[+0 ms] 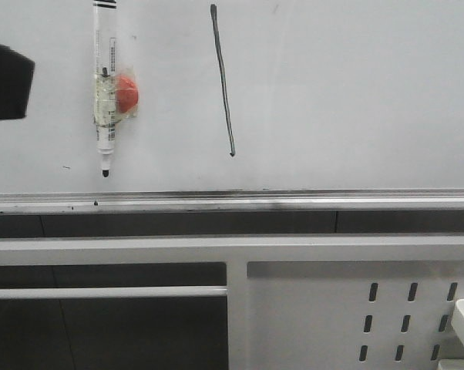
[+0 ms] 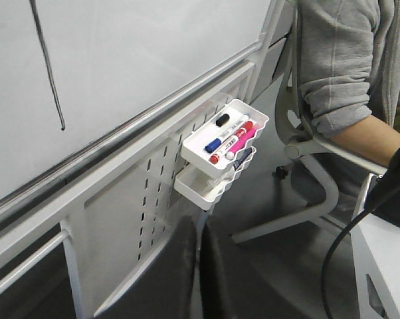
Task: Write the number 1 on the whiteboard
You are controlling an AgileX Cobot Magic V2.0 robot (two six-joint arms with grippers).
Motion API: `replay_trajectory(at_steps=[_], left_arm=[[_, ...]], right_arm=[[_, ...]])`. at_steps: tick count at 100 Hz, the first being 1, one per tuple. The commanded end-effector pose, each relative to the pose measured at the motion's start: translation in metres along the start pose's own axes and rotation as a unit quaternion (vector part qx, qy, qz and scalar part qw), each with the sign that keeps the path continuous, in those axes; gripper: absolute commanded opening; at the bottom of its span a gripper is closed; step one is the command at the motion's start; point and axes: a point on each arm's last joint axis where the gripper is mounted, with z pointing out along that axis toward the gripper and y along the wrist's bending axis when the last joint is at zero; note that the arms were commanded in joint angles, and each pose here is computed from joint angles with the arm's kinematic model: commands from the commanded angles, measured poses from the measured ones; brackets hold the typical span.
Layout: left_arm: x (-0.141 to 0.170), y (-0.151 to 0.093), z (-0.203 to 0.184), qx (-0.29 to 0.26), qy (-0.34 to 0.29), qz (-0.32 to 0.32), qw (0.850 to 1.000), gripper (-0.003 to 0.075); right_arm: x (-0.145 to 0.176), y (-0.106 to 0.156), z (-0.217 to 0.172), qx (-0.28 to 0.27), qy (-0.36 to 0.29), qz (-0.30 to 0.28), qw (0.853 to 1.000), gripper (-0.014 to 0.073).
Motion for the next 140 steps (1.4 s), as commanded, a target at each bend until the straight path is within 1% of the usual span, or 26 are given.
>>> replay_trajectory(at_steps=[1, 11, 18, 28, 34, 43, 53, 60, 65, 72, 79, 83, 91, 98, 103, 109, 113, 119, 126, 132, 133, 134, 135, 136, 139, 140], left_arm=[[-0.01, -0.003, -0.004, 0.007, -0.02, -0.003, 1.0, -0.002], [-0.007, -0.01, -0.004, 0.045, -0.006, -0.001, 0.999, -0.002], [-0.007, -0.011, -0.004, 0.055, -0.002, -0.002, 0.998, -0.002], [-0.006, -0.011, -0.002, 0.058, 0.002, -0.003, 0.998, -0.002], [-0.006, -0.011, -0.002, 0.053, -0.001, 0.021, 0.998, -0.002], [-0.007, -0.009, -0.002, 0.045, -0.003, 0.02, 0.999, -0.002], [-0.012, -0.011, -0.013, 0.037, -0.033, 0.029, 0.998, -0.002], [-0.018, -0.009, -0.028, 0.009, -0.075, 0.035, 0.997, -0.002], [-0.023, -0.006, -0.043, -0.024, -0.112, 0.039, 0.993, -0.002], [-0.028, -0.006, -0.068, -0.069, -0.17, 0.053, 0.982, -0.002], [-0.029, -0.009, -0.091, -0.123, -0.224, 0.07, 0.964, -0.002], [-0.029, -0.012, -0.102, -0.155, -0.252, 0.08, 0.952, -0.002], [-0.027, -0.019, -0.119, -0.21, -0.29, 0.106, 0.928, -0.002], [-0.025, -0.026, -0.128, -0.244, -0.313, 0.124, 0.909, -0.002], [-0.024, -0.03, -0.132, -0.263, -0.323, 0.132, 0.899, -0.002], [-0.022, -0.032, -0.132, -0.275, -0.324, 0.138, 0.895, -0.002], [-0.022, -0.031, -0.13, -0.28, -0.326, 0.127, 0.894, -0.002], [-0.022, -0.028, -0.131, -0.295, -0.344, 0.109, 0.885, -0.002], [-0.022, -0.026, -0.131, -0.303, -0.36, 0.111, 0.875, -0.002], [-0.023, -0.025, -0.132, -0.314, -0.379, 0.122, 0.862, -0.002], [-0.024, -0.026, -0.134, -0.311, -0.391, 0.112, 0.859, -0.002], [-0.024, -0.025, -0.134, -0.318, -0.389, 0.123, 0.856, -0.002], [-0.024, -0.025, -0.135, -0.315, -0.401, 0.111, 0.853, -0.002], [-0.024, -0.025, -0.136, -0.323, -0.4, 0.122, 0.849, -0.002], [-0.025, -0.023, -0.138, -0.335, -0.412, 0.115, 0.839, -0.002], [-0.025, -0.022, -0.14, -0.334, -0.424, 0.099, 0.836, -0.002]], right_arm=[[-0.005, -0.003, -0.002, 0.024, -0.036, 0.006, 0.999, -0.0069], [0.004, -0.002, 0.001, 0.021, -0.023, 0.008, 0.999, -0.0069], [0.008, -0.001, 0.002, 0.018, -0.014, 0.009, 1.0, -0.0069], [0.013, 0.0, 0.004, 0.015, -0.006, 0.01, 1.0, -0.0069], [0.013, 0.0, 0.004, 0.013, -0.004, 0.01, 1.0, -0.0069], [0.013, 0.0, 0.004, 0.013, -0.004, 0.01, 1.0, -0.0069], [0.013, 0.0, 0.004, 0.014, -0.005, 0.01, 1.0, -0.0069], [0.013, 0.0, 0.004, 0.014, -0.005, 0.01, 1.0, -0.0069], [0.013, 0.0, 0.004, 0.014, -0.005, 0.01, 1.0, -0.0069], [0.013, 0.0, 0.004, 0.014, -0.005, 0.01, 1.0, -0.0069], [0.013, 0.0, 0.004, 0.014, -0.005, 0.01, 1.0, -0.0069], [0.013, 0.0, 0.004, 0.014, -0.005, 0.01, 1.0, -0.0069], [0.013, 0.0, 0.004, 0.014, -0.005, 0.01, 1.0, -0.0069], [0.013, 0.0, 0.004, 0.014, -0.005, 0.01, 1.0, -0.0069], [0.013, 0.0, 0.004, 0.014, -0.005, 0.01, 1.0, -0.0069], [0.013, 0.0, 0.004, 0.014, -0.005, 0.01, 1.0, -0.0069], [0.013, 0.0, 0.004, 0.014, -0.005, 0.01, 1.0, -0.0069], [0.013, 0.0, 0.004, 0.014, -0.005, 0.01, 1.0, -0.0069], [0.013, 0.0, 0.004, 0.014, -0.005, 0.01, 1.0, -0.0069], [0.013, 0.0, 0.004, 0.014, -0.005, 0.01, 1.0, -0.0069], [0.013, 0.0, 0.004, 0.014, -0.005, 0.01, 1.0, -0.0069], [0.013, 0.0, 0.004, 0.014, -0.005, 0.01, 1.0, -0.0069], [0.013, 0.0, 0.004, 0.014, -0.005, 0.01, 1.0, -0.0069], [0.013, 0.0, 0.004, 0.014, -0.005, 0.01, 1.0, -0.0069], [0.013, 0.0, 0.004, 0.014, -0.005, 0.01, 1.0, -0.0069], [0.013, 0.0, 0.004, 0.014, -0.005, 0.01, 1.0, -0.0069]])
